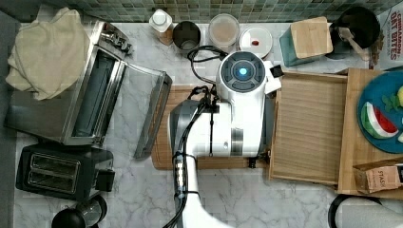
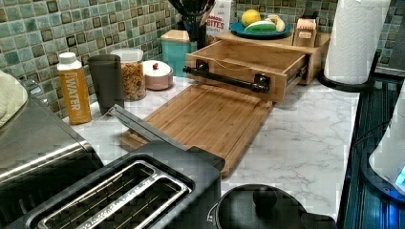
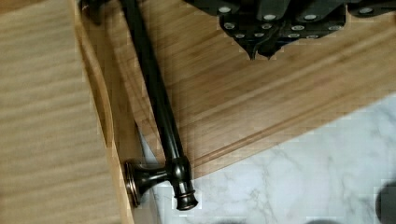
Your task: Close the drawer.
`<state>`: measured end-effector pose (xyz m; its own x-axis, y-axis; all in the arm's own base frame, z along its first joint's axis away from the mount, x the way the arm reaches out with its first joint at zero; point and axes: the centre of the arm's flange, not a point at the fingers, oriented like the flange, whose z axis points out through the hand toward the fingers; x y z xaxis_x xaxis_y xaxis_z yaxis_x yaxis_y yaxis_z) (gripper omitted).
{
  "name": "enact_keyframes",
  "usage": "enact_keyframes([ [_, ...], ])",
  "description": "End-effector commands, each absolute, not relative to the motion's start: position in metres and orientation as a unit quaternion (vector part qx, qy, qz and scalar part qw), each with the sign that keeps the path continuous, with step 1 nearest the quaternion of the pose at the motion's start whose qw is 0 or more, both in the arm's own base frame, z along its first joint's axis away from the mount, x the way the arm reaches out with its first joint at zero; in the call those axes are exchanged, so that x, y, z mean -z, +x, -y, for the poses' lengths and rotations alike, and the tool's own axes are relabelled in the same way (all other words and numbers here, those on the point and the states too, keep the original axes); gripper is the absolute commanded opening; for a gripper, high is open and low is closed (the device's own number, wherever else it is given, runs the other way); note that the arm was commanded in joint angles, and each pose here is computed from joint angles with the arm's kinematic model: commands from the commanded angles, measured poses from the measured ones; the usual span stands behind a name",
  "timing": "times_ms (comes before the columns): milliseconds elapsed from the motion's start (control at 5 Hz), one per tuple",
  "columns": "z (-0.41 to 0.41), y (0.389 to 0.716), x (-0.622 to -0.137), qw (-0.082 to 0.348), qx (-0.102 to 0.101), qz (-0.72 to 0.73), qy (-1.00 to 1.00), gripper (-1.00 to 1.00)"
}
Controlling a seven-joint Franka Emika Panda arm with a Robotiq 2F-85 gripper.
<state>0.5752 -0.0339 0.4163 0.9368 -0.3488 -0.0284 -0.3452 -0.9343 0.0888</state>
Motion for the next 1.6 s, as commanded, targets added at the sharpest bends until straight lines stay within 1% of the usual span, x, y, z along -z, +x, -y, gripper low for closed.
enact_keyframes([
  [200,0.029,0.595,-0.359,0.119,0.062,0.151,0.979,-1.00],
  [400,0.036,0.590,-0.345,0.127,0.056,0.160,0.977,-1.00],
  [600,0.038,0.578,-0.337,0.134,0.041,0.165,0.976,-1.00],
  [800,0.046,0.562,-0.322,0.139,0.000,0.166,0.976,-1.00],
  [1000,0.056,0.550,-0.306,0.131,-0.019,0.163,0.978,-1.00],
  [1200,0.064,0.546,-0.293,0.117,0.000,0.169,0.979,-1.00],
  [1400,0.065,0.535,-0.286,0.113,-0.006,0.180,0.977,-1.00],
  [1600,0.073,0.529,-0.284,0.126,-0.016,0.170,0.977,-1.00],
])
